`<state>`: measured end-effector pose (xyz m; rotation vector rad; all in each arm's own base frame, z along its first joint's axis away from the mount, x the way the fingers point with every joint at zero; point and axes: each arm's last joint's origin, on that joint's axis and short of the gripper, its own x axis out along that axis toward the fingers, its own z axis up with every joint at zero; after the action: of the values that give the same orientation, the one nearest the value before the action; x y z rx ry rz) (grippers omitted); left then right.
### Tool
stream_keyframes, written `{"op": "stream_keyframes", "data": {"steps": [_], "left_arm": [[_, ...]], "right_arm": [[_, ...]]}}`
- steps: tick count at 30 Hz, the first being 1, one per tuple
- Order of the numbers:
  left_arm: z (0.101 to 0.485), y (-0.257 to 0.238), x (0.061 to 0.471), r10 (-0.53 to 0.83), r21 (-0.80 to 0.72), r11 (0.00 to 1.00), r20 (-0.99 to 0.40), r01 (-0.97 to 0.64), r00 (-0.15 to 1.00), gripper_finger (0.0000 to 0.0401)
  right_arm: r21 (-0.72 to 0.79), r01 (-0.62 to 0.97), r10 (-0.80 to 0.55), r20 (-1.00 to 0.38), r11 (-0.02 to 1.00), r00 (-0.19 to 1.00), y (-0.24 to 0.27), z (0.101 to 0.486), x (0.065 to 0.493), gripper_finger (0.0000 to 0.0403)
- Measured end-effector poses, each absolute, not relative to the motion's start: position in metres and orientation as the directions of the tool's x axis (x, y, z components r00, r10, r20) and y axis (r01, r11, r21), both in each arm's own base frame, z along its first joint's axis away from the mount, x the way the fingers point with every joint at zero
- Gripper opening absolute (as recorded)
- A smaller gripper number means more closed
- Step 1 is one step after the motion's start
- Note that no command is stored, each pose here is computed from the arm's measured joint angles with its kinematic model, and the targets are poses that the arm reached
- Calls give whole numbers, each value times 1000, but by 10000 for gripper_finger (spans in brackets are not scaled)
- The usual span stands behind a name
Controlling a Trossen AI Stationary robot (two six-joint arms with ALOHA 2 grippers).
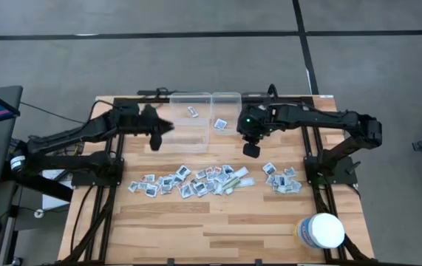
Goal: Pick & Place First Aid Supplies
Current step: Put the towelette pack into the bottom transparent bin
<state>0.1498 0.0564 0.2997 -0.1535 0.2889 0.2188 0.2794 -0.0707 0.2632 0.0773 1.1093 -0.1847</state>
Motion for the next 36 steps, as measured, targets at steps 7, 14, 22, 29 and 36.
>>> {"op": "stream_keyframes", "data": {"steps": [7, 14, 22, 29, 36], "left_arm": [[270, 32, 164, -32, -221, 969, -548, -108, 836, 85], [252, 3, 166, -202, -299, 954, -695, -21, 690, 85], [239, -18, 150, -279, -414, 894, -817, -175, 505, 85], [232, -26, 149, -235, -399, 851, -871, -341, 432, 85], [212, -34, 154, -233, -345, 859, -921, -378, 312, 85]], "right_arm": [[-14, 169, -88, -895, 986, 437, -56, 263, 283, 0], [-8, 133, -68, -892, 991, 447, -43, 263, 286, 0], [-7, 126, -65, -886, 992, 459, -38, 263, 289, 0], [-11, 122, -67, -884, 992, 463, -39, 263, 289, 0], [-11, 121, -67, -881, 993, 469, -39, 263, 290, 0]]}}
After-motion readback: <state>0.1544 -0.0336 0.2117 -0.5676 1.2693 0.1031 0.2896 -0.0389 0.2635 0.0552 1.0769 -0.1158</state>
